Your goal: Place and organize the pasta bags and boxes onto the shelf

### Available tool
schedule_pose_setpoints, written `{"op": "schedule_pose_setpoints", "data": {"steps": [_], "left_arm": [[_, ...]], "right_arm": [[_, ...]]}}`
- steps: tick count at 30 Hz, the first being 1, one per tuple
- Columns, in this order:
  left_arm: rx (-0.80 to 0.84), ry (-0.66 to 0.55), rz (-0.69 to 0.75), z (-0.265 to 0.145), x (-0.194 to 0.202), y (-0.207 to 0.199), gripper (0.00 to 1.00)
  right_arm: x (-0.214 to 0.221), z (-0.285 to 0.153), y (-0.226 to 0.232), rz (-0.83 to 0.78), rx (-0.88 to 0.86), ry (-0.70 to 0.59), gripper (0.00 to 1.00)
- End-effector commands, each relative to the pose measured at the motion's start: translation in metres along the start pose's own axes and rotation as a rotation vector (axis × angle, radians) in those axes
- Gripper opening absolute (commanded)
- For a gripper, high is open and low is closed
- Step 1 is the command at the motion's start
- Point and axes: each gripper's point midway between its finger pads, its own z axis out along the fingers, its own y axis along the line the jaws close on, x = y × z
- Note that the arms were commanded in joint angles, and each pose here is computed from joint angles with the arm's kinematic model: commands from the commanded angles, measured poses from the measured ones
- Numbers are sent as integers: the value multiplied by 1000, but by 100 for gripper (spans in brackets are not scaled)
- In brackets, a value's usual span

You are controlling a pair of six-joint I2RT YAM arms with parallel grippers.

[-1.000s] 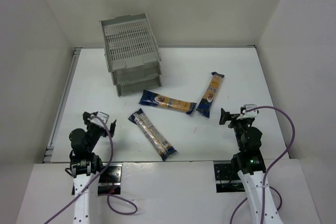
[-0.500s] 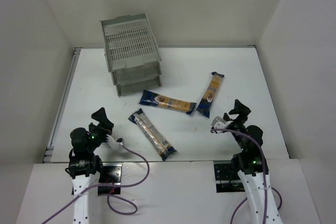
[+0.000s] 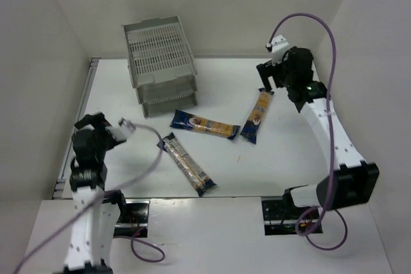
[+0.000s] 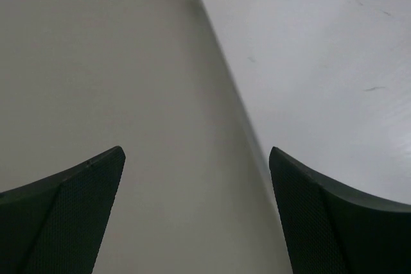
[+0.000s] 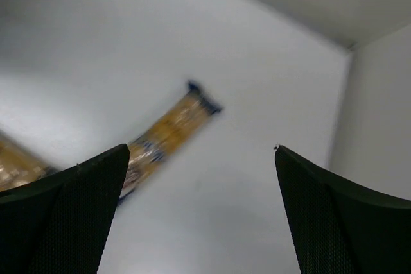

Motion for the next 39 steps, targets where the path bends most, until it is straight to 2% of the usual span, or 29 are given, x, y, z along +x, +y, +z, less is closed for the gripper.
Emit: {"op": "schedule_pose_setpoints", "data": {"steps": [1, 2, 3, 4, 5, 7, 9, 11, 12, 14, 18, 19, 21, 27, 28, 29, 30, 31, 33, 34, 36, 37, 39], "left_arm": [[-113, 316, -594, 13, 33, 52, 100], [-47, 384, -811, 28, 36, 36, 100], [18, 332, -911, 33, 17, 37, 100], [68, 333, -992, 29, 7, 33, 100], [58, 292, -1118, 27, -9, 46, 100], [107, 280, -1226, 22, -21, 43, 100], [84, 333, -1368, 19, -14, 40, 100], [122, 350, -1453, 16, -16, 29, 100], [104, 359, -1516, 15, -12, 31, 100], [162, 350, -1558, 17, -15, 21, 100], [175, 331, -1642, 23, -14, 18, 100], [155, 324, -1652, 25, -10, 20, 100], [147, 329, -1656, 25, -8, 21, 100], [126, 315, -1654, 25, -6, 28, 100], [121, 307, -1652, 26, -6, 30, 100], [130, 300, -1654, 26, -8, 30, 100], [130, 300, -1654, 26, -8, 30, 100], [136, 283, -1641, 26, -10, 33, 100], [158, 227, -1605, 21, -19, 39, 100], [150, 184, -1568, 19, -23, 48, 100], [158, 97, -1521, 14, -36, 65, 100], [157, 43, -1469, 12, -42, 75, 100], [205, -47, -1416, 9, -63, 87, 100]], "right_arm": [[75, 12, 70, 471, -104, 331, 99], [90, 26, 83, 521, -119, 394, 99], [94, 31, 93, 630, -118, 427, 99], [98, 39, 98, 685, -108, 444, 99], [116, 53, 110, 732, -100, 510, 99], [118, 70, 116, 818, -78, 545, 99], [145, 92, 123, 829, -29, 633, 99], [153, 108, 115, 805, 35, 660, 98], [173, 118, 110, 778, 119, 699, 98], [183, 124, 103, 750, 179, 719, 97], [211, 114, 114, 758, 209, 811, 91], [236, 101, 130, 754, 190, 895, 90], [242, 105, 135, 747, 177, 906, 90], [249, 114, 154, 759, 91, 930, 46], [248, 114, 155, 752, 73, 931, 36], [251, 111, 159, 755, 61, 942, 14], [245, 113, 159, 760, 40, 921, 3], [227, 119, 155, 772, 12, 863, 0], [181, 131, 156, 774, -140, 730, 0], [134, 137, 141, 780, -186, 600, 0], [77, 137, 130, 750, -291, 435, 0], [31, 132, 124, 759, -372, 317, 0], [-18, 112, 113, 743, -445, 186, 0]]}}
